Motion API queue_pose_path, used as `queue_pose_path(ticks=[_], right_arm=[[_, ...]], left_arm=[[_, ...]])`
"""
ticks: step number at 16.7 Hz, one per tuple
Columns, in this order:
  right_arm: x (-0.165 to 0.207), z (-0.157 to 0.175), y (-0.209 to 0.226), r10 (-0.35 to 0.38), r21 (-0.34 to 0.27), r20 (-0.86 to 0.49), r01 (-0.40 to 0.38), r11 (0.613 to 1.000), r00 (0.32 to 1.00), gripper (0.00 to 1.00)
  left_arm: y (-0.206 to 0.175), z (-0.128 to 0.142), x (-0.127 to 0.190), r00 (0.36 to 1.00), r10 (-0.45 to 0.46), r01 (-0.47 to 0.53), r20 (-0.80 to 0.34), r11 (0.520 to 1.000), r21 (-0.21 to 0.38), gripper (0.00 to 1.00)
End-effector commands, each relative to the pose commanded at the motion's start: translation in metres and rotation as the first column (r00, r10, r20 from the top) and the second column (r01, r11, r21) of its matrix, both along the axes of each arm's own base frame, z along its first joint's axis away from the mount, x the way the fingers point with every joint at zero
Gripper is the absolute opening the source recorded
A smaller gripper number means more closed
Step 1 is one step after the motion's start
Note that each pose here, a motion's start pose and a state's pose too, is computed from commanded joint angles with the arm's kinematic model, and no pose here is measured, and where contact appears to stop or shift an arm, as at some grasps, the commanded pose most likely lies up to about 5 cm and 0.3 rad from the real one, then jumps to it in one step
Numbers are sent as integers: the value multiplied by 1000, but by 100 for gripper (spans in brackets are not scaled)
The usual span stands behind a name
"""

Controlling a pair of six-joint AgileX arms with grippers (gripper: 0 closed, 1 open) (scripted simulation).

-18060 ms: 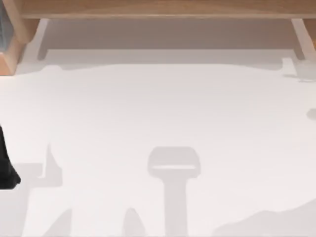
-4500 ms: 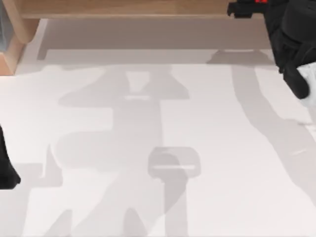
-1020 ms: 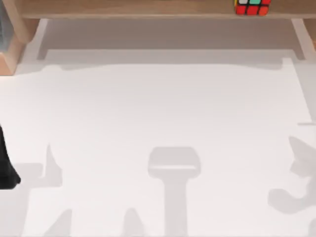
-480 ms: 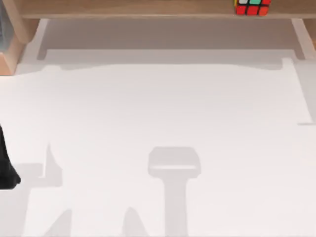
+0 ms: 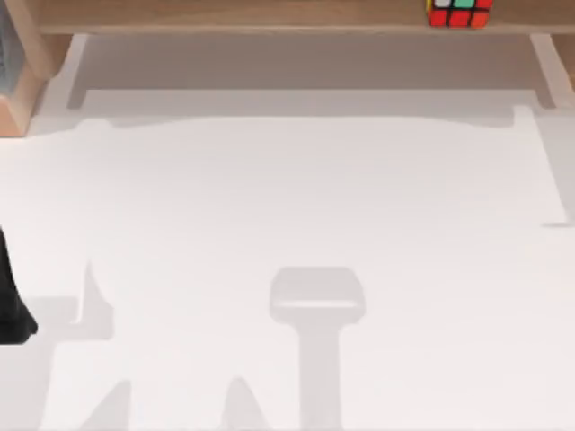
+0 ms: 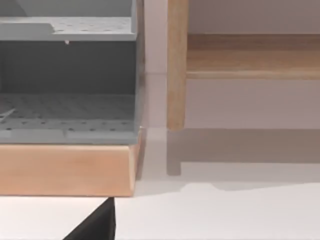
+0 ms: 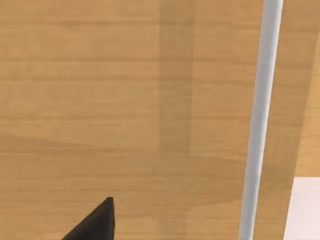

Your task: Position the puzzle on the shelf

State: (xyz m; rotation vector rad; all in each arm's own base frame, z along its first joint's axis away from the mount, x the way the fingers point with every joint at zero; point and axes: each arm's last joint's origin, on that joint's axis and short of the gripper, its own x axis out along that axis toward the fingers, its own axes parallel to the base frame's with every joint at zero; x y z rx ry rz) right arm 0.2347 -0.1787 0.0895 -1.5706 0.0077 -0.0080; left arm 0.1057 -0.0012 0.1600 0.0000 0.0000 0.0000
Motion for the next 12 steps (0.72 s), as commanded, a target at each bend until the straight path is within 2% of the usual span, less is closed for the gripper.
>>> queue_pose_path(ticks=[3,7,12], right_arm=[[14,0,0,0,0,0,0,1000,1000,100],[15,0,0,0,0,0,0,1000,1000,100],[15,0,0,0,0,0,0,1000,1000,62]], left_arm=[[0,0,0,1000,0,0,0,1000,0,100],[0,0,0,1000,0,0,0,1000,0,100],[0,0,0,1000,0,0,0,1000,0,100]])
